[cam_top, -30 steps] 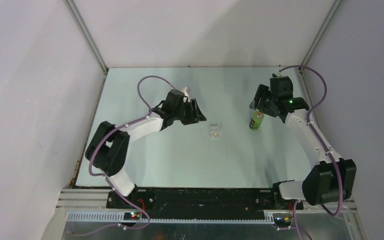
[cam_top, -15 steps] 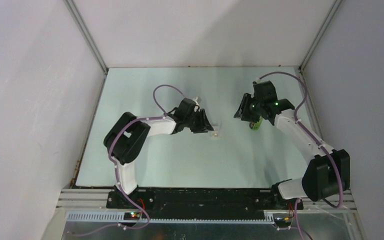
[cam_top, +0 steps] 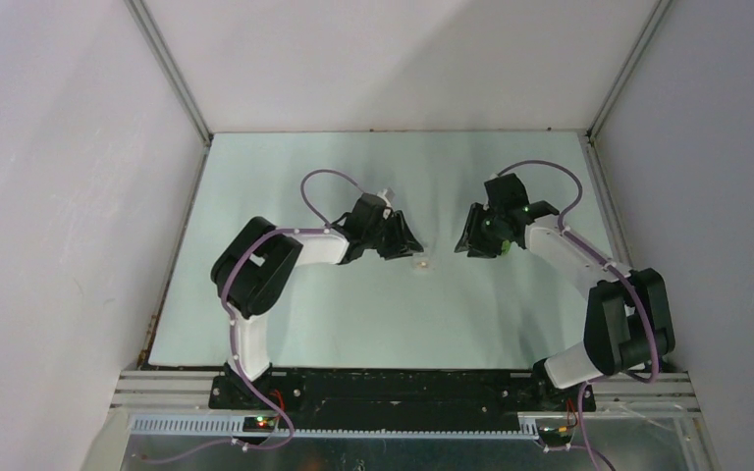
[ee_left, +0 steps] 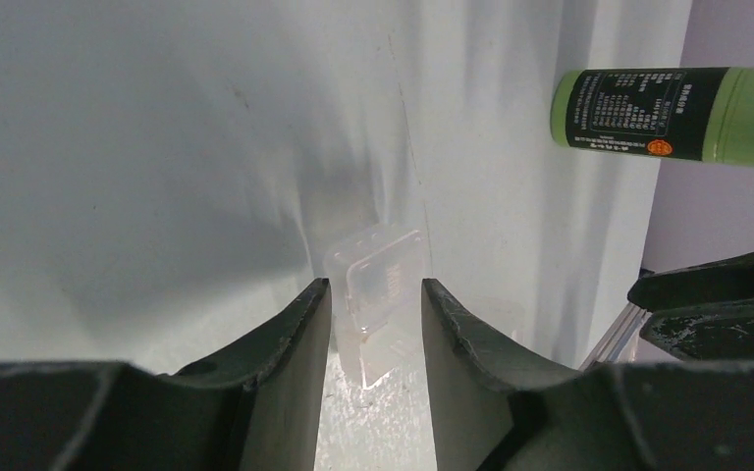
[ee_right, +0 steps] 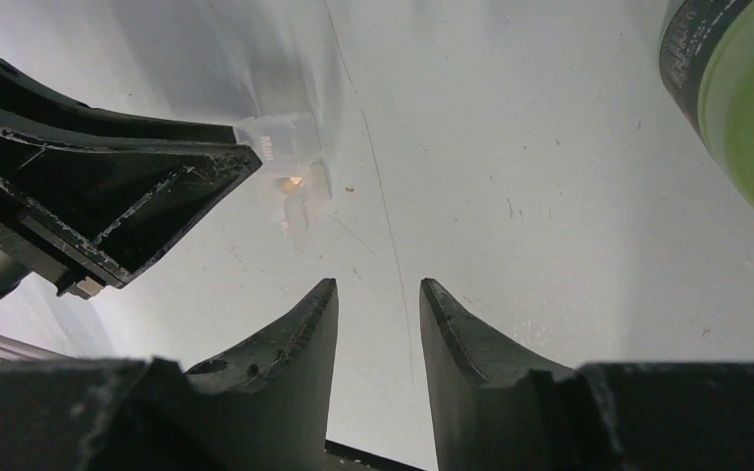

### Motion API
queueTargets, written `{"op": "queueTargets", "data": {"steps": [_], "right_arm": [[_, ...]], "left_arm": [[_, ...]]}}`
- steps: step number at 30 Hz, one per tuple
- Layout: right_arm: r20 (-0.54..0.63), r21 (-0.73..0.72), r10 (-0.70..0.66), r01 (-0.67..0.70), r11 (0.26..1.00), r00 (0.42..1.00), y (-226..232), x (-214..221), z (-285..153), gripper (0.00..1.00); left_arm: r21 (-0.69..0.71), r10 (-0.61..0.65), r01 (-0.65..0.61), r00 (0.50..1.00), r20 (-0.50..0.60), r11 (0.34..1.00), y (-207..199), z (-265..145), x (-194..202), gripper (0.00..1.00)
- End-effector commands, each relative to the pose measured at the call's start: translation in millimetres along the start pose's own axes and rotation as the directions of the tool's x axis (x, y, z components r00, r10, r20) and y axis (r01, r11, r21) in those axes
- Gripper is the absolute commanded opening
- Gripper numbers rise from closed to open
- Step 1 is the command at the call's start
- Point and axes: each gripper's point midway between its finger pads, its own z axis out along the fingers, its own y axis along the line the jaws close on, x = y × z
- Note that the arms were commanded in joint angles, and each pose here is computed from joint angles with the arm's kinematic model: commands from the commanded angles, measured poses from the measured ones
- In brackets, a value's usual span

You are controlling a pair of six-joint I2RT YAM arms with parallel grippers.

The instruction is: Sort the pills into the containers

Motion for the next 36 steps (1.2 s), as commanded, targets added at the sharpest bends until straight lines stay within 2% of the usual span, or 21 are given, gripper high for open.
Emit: {"op": "queueTargets", "data": {"steps": [1, 14, 19, 24, 30, 36], "right_arm": [[0.015, -0.035, -0.001, 0.002, 0.999, 1.000, 7, -4, 7, 0.40], [-0.072, -0.070, -0.018, 0.013, 0.997, 0.997, 10, 12, 36, 0.39], [-0.106, -0.119, -0.065, 0.052, 0.992, 0.992, 20, 21, 48, 0.39], [-0.144, -0.173, -0.060, 0.035, 0.984, 0.988, 30, 28, 65, 0.39], [-0.147, -0.227, -0.067, 0.032, 0.973, 0.987, 43, 29, 75, 0.42], [-0.188, -0.204, -0.069, 0.030, 0.978, 0.980, 40, 42, 87, 0.46]], "left_arm": [[0.005, -0.033, 0.033, 0.999, 0.039, 0.999, -4, 8, -10, 0.43], [-0.072, -0.066, 0.066, 0.998, 0.002, 0.995, 17, 14, 3, 0.37], [-0.093, -0.066, 0.065, 0.998, -0.001, 0.994, 22, 13, 4, 0.35], [-0.108, -0.099, 0.097, 0.995, -0.009, 0.989, 27, 14, 9, 0.33], [-0.094, -0.138, 0.137, 0.990, -0.009, 0.986, 26, 14, 12, 0.31], [-0.088, -0.166, 0.164, 0.986, -0.015, 0.982, 25, 14, 14, 0.30]]}}
